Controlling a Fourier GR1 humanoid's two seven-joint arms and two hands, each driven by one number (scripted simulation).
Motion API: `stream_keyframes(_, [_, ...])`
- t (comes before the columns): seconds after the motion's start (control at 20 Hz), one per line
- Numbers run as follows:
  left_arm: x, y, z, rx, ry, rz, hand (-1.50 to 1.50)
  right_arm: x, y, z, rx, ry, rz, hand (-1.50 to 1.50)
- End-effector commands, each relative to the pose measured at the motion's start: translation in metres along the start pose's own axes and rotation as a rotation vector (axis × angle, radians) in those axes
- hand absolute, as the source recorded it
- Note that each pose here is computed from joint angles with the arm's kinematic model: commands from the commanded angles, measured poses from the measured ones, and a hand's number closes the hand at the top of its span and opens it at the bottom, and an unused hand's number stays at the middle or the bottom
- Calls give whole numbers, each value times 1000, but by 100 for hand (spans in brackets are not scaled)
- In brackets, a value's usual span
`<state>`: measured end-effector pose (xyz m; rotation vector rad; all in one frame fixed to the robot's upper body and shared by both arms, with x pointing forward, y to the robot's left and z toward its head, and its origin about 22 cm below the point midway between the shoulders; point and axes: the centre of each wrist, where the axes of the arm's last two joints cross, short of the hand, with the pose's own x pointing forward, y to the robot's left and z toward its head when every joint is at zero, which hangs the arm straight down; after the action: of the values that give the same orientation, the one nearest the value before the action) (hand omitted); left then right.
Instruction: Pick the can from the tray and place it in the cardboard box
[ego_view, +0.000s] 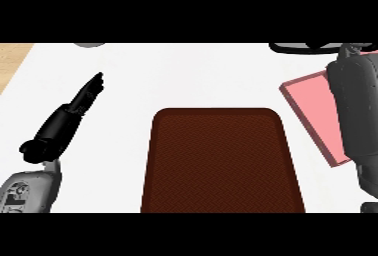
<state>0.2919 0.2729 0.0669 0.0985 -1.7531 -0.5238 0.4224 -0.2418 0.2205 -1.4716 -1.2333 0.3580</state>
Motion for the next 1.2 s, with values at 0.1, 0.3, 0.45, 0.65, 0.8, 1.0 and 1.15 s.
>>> stream_keyframes(0.1, [4, -5, 5, 6, 5, 8, 0, -59, 1, -30, 158, 83, 134, 150])
stream_keyframes(0.3, [0, 9, 16, -7, 2, -8, 0, -104, 4, -43, 380, 154, 116, 150])
stream_keyframes(0.45, [9, -12, 2, -12, 6, 15, 0, -109, 9, -46, 436, 168, 156, 150])
stream_keyframes(0.65, [-1, -18, -1, 6, 16, -5, 0, -146, 18, -41, 594, 177, 245, 150])
stream_keyframes(0.8, [4, 14, 11, -5, -17, -10, 0, -163, 14, -48, 663, 199, 178, -150])
stream_keyframes(1.0, [-4, -2, 1, -25, -4, -8, 0, -167, 11, -52, 711, 53, 64, -150])
stream_keyframes(1.15, [-5, -9, -7, 0, 2, 0, 0, -157, -2, -54, 602, -26, -62, -150])
